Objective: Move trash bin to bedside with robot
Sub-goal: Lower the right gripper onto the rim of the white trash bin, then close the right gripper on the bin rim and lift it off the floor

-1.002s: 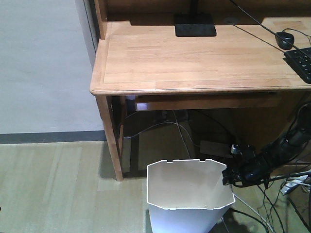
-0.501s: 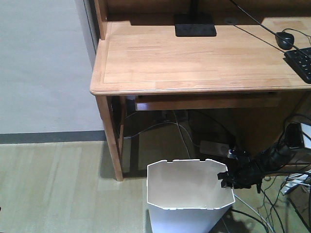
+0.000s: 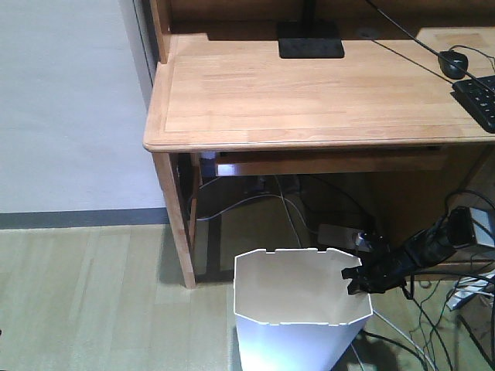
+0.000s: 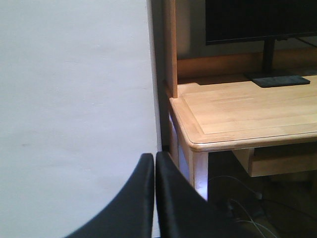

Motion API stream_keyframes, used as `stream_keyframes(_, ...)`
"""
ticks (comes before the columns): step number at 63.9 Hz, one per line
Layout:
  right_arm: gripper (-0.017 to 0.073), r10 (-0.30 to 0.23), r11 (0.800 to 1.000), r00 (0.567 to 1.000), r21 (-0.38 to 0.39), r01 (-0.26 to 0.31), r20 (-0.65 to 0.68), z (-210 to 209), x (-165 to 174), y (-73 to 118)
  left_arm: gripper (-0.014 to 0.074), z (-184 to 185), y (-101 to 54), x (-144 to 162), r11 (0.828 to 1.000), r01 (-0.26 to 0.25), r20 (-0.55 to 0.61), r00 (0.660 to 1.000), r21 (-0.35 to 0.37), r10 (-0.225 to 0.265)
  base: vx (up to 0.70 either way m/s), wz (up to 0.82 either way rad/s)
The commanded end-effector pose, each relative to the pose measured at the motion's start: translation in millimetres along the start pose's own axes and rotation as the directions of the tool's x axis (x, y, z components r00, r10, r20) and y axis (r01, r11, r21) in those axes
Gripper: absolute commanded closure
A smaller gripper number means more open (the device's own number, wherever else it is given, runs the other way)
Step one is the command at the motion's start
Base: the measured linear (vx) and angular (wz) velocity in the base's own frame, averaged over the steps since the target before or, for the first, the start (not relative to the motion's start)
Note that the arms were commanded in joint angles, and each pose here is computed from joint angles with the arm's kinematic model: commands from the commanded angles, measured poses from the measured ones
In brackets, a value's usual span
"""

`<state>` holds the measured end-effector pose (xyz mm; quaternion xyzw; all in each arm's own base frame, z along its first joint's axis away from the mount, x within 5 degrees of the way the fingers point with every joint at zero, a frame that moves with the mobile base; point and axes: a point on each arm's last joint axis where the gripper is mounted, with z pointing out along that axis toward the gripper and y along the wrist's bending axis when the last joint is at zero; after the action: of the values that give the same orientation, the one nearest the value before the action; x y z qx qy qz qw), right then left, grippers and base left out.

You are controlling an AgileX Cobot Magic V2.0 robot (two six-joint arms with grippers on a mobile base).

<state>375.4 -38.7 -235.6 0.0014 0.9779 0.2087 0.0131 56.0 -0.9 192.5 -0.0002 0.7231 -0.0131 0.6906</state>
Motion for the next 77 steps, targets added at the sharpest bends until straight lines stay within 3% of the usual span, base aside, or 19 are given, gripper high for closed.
stream_keyframes(1, 0.0567, 0.011, 0.99, 0.999, -0.144, -0.006, 0.036, -25.4, -24.4, 16.8, 0.06, -2.2, -0.5, -14.9, 1.0, 0.005, 0.101, 0.995, 0.006, -0.006, 0.0, 0.0)
stream_keyframes(10, 0.0564, -0.014, 0.982, 0.995, -0.188, 0.033, 0.101, -39.9, -32.1, 20.4, 0.06, -2.2, -0.5, -14.9, 1.0, 0.005, 0.101, 0.995, 0.006, -0.006, 0.0, 0.0)
stream_keyframes(23, 0.0564, -0.033, 0.979, 0.983, -0.19, 0.068, 0.182, -70.4, -32.2, 21.0, 0.06, -2.2, -0.5, -14.9, 1.0, 0.005, 0.101, 0.995, 0.006, -0.006, 0.0, 0.0)
stream_keyframes(42, 0.0564, -0.068, 0.943, 0.964, -0.298, 0.147, 0.259, -133.5, -15.6, 25.3, 0.06, -2.2, -0.5, -14.9, 1.0, 0.005, 0.101, 0.995, 0.006, -0.006, 0.0, 0.0)
stream_keyframes(50, 0.0564, -0.122, 0.904, 0.968, -0.378, 0.201, 0.221, -158.9, -2.7, 31.8, 0.06, -2.2, -0.5, -14.9, 1.0, 0.005, 0.101, 0.995, 0.006, -0.006, 0.0, 0.0)
stream_keyframes(56, 0.0564, -0.118, 0.87, 0.968, -0.447, 0.207, 0.22, -178.3, 0.8, 37.4, 0.06, -2.2, -0.5, -14.9, 1.0, 0.005, 0.101, 0.995, 0.006, -0.006, 0.0, 0.0)
stream_keyframes(64, 0.0564, -0.081, 0.852, 0.97, -0.489, 0.186, 0.229, -201.0, -2.3, 40.8, 0.06, -2.2, -0.5, -14.9, 1.0, 0.005, 0.101, 0.995, 0.006, -0.006, 0.0, 0.0)
stream_keyframes(77, 0.0564, -0.094, 0.831, 0.964, -0.514, 0.215, 0.25, -215.0, -4.7, 44.8, 0.06, -2.2, -0.5, -14.9, 1.0, 0.005, 0.101, 0.995, 0.006, -0.006, 0.0, 0.0)
